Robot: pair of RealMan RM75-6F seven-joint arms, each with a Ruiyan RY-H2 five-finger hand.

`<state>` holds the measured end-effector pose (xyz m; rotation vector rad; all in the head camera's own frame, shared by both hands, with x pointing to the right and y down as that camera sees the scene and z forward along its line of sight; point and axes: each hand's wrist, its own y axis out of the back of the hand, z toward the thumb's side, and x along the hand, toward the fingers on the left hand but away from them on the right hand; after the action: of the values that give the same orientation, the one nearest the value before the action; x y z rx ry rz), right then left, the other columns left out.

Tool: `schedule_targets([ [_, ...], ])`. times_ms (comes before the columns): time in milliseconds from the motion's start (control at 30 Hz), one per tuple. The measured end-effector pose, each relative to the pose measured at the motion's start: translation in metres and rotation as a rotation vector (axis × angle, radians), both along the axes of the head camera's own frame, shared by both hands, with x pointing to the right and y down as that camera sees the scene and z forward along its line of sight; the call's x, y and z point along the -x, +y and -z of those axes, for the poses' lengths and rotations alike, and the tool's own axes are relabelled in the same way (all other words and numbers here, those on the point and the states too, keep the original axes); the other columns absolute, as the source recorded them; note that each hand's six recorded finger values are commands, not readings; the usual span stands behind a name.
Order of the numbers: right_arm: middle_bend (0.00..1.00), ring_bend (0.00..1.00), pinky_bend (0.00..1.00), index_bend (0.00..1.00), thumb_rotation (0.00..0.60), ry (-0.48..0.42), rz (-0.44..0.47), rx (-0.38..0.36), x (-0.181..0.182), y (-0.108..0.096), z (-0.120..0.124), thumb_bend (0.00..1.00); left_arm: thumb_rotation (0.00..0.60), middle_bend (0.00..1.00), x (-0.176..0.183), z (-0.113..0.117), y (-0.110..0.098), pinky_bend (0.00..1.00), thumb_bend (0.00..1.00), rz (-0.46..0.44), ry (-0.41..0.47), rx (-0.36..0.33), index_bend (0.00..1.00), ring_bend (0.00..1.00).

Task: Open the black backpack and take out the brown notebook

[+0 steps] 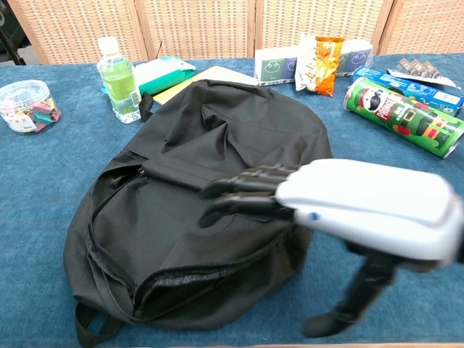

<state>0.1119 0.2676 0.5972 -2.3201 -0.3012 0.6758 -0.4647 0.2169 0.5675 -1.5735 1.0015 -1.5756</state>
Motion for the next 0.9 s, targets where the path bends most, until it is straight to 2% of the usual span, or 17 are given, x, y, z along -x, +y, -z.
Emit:
schedule_targets([
  [200,0.14,0.04,0.03,0.22,0.6,0.021,-0.021,-0.02,0.028,0.003,-0.011,0.01,0.6,0.0,0.004,0.002,-0.003,0.0,0.0,0.014,0.005,-0.006,0.0,0.0],
  [333,0.21,0.1,0.05,0.28,0.6,0.028,-0.032,-0.008,0.04,0.006,-0.016,0.08,0.6,0.0,0.005,0.002,-0.003,0.0,0.0,0.013,0.004,-0.005,0.0,0.0],
  [433,0.26,0.14,0.07,0.31,0.6,0.026,-0.038,0.001,0.047,0.008,-0.017,0.16,0.6,0.0,0.005,0.002,-0.003,0.0,0.0,0.014,0.006,-0.005,0.0,0.0],
  [567,0.36,0.25,0.18,0.4,0.6,0.018,-0.063,0.0,0.054,0.005,-0.02,0.29,0.6,0.0,0.007,0.003,-0.004,0.0,0.0,0.024,0.009,-0.011,0.0,0.0],
  [733,0.47,0.36,0.26,0.49,0.6,0.029,-0.099,-0.035,0.058,-0.004,-0.028,0.32,0.6,0.0,0.007,0.003,-0.004,0.0,0.0,0.018,0.01,-0.007,0.0,0.0],
  [800,0.55,0.43,0.31,0.56,0.6,0.034,-0.113,-0.054,0.058,-0.008,-0.032,0.36,0.6,0.0,0.006,0.002,-0.003,0.0,0.0,0.014,0.009,-0.004,0.0,0.0],
  [900,0.62,0.48,0.36,0.64,0.6,0.017,-0.154,-0.069,0.058,-0.014,-0.032,0.39,0.6,0.0,0.006,0.002,-0.004,0.0,0.0,0.017,0.007,-0.006,0.0,0.0],
])
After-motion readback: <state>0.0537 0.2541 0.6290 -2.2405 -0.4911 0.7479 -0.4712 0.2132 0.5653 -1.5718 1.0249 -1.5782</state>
